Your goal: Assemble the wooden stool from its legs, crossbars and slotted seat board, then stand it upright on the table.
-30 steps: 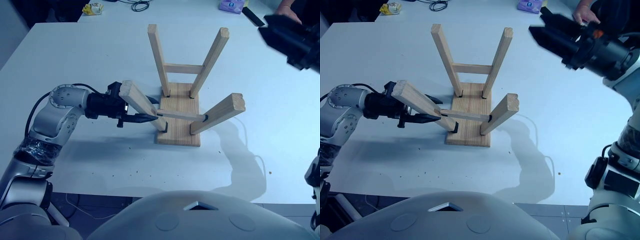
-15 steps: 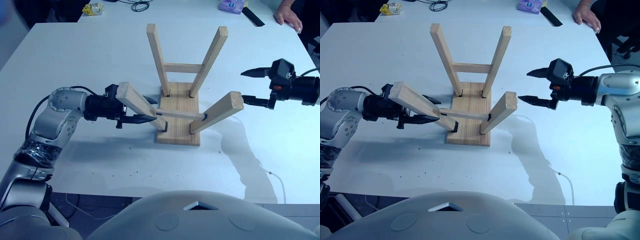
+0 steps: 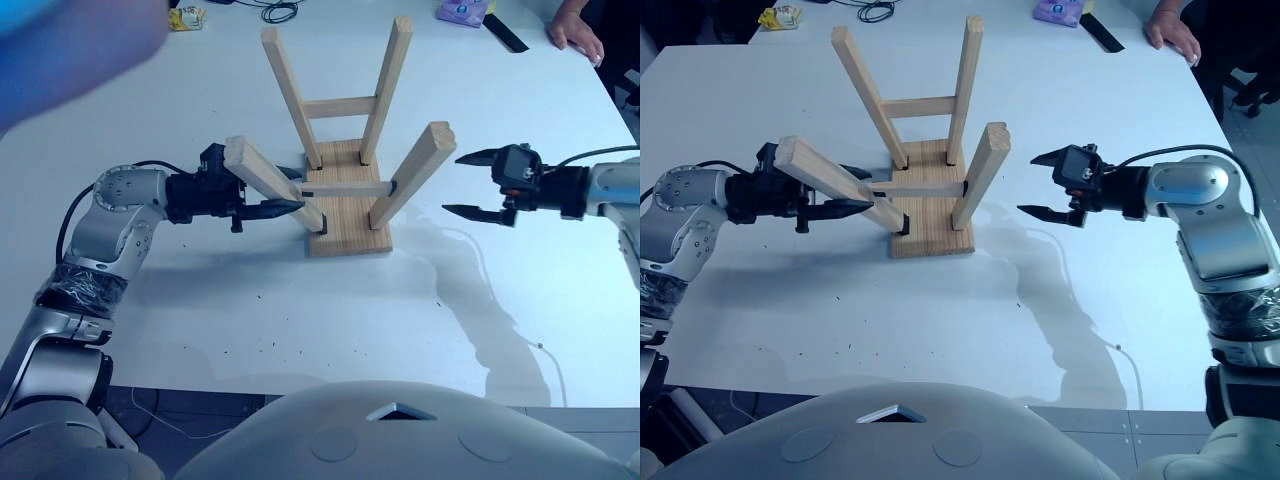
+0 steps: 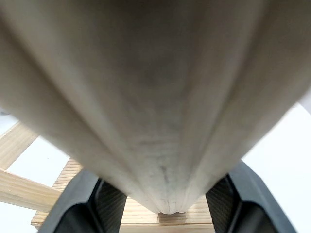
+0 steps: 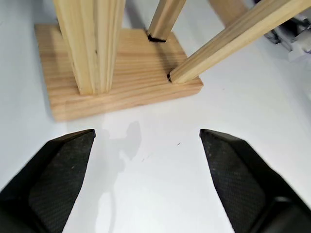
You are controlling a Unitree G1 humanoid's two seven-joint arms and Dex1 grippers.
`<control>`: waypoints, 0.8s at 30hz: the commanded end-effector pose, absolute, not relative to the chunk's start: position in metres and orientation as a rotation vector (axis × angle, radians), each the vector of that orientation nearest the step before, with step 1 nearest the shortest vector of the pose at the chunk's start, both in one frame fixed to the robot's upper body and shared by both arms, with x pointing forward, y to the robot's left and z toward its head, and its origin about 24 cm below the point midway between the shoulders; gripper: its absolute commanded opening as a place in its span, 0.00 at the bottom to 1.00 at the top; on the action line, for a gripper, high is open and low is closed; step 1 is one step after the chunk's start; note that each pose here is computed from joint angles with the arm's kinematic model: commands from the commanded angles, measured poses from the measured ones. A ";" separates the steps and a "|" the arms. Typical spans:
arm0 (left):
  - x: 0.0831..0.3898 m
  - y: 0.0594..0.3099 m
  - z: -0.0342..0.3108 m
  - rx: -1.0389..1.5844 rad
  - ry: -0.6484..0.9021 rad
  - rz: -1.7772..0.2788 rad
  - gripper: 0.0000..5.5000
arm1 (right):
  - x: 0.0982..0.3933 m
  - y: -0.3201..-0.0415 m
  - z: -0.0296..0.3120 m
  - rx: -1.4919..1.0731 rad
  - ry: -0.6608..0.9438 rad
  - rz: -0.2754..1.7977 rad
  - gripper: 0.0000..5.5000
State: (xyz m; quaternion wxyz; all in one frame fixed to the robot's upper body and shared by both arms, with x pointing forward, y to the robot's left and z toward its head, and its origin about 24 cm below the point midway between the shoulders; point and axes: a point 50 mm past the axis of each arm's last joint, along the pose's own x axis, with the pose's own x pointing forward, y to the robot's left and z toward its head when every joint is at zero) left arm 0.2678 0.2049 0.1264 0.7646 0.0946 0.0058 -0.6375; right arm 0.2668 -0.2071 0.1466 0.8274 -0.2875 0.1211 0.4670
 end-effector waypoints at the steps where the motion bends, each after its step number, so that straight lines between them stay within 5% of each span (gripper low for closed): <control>1: 0.226 0.235 0.014 0.246 0.708 -1.252 0.37 | 0.301 -0.172 0.180 -0.303 0.045 0.543 0.72; 8: 0.231 0.236 0.017 0.184 0.707 -1.224 0.37 | 0.271 -0.134 0.147 -0.245 0.101 0.505 0.72; 24: 0.237 0.242 0.021 0.109 0.685 -1.183 0.37 | 0.289 -0.134 0.152 -0.232 0.099 0.556 0.72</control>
